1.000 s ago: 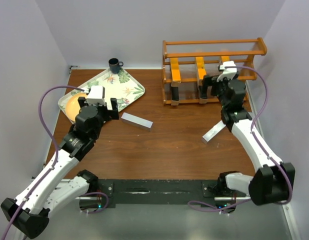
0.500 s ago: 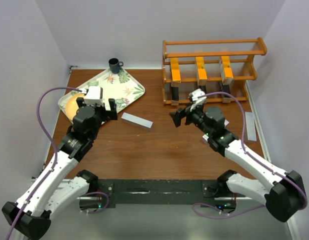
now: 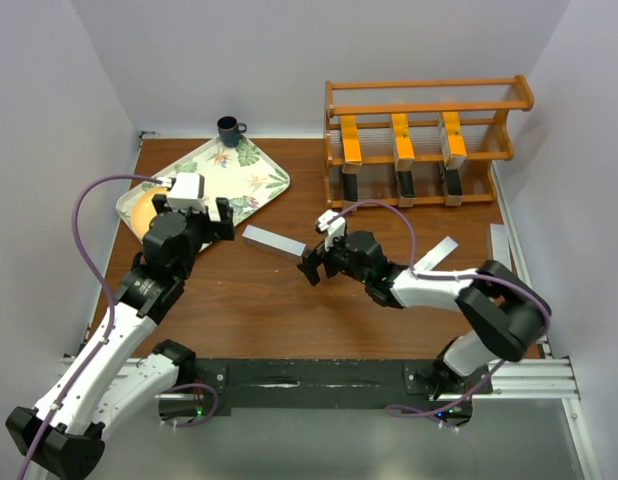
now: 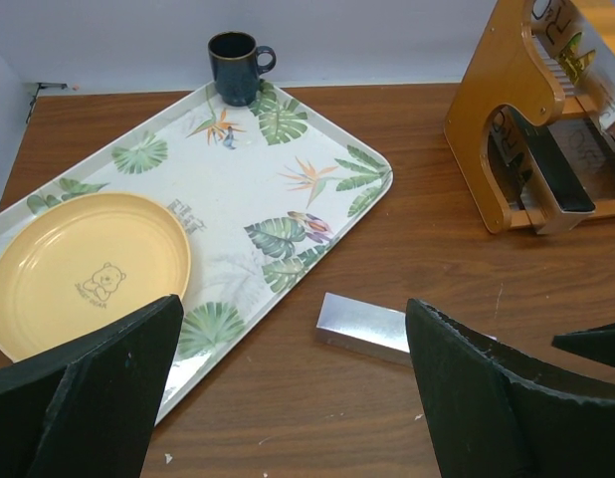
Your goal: Place and organize the toothpastes onto the shelf
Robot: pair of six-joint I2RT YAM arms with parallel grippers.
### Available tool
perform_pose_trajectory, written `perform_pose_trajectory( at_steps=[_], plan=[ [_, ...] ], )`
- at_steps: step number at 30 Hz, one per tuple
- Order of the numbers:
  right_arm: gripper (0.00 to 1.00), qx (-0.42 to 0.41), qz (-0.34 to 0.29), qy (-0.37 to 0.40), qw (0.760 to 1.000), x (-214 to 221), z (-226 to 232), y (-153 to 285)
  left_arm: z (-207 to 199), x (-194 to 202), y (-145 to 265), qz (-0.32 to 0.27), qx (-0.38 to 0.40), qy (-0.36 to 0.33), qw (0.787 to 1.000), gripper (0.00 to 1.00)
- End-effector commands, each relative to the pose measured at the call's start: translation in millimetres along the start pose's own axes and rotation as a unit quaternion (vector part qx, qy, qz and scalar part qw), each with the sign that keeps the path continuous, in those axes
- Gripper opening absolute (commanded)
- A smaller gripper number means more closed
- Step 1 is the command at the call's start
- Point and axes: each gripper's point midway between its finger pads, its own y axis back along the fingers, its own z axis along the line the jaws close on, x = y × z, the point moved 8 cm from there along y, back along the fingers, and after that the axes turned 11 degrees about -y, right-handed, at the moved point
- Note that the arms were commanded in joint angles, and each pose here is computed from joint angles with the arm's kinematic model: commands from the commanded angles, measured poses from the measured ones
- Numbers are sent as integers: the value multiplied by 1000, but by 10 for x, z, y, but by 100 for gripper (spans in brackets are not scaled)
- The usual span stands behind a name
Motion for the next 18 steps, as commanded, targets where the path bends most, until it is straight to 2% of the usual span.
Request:
perform_pose_trajectory(
  at_steps=[1,5,12,18],
  plan=[
    [96,1,-59,22,998,-218,8,-266,0,-74,0,-28,16,-6,999,100],
    [93,5,-25,32,999,-51,-44,-516,-17,-74,-7,-28,24,-9,999,100],
    [89,-24,10,39,999,-16,-8,-829,-25,-61,-19,-24,27,-12,999,100],
    [78,-48,32,48,997,14,27,-893,-44,-63,-13,-25,38,-12,999,100]
  ],
)
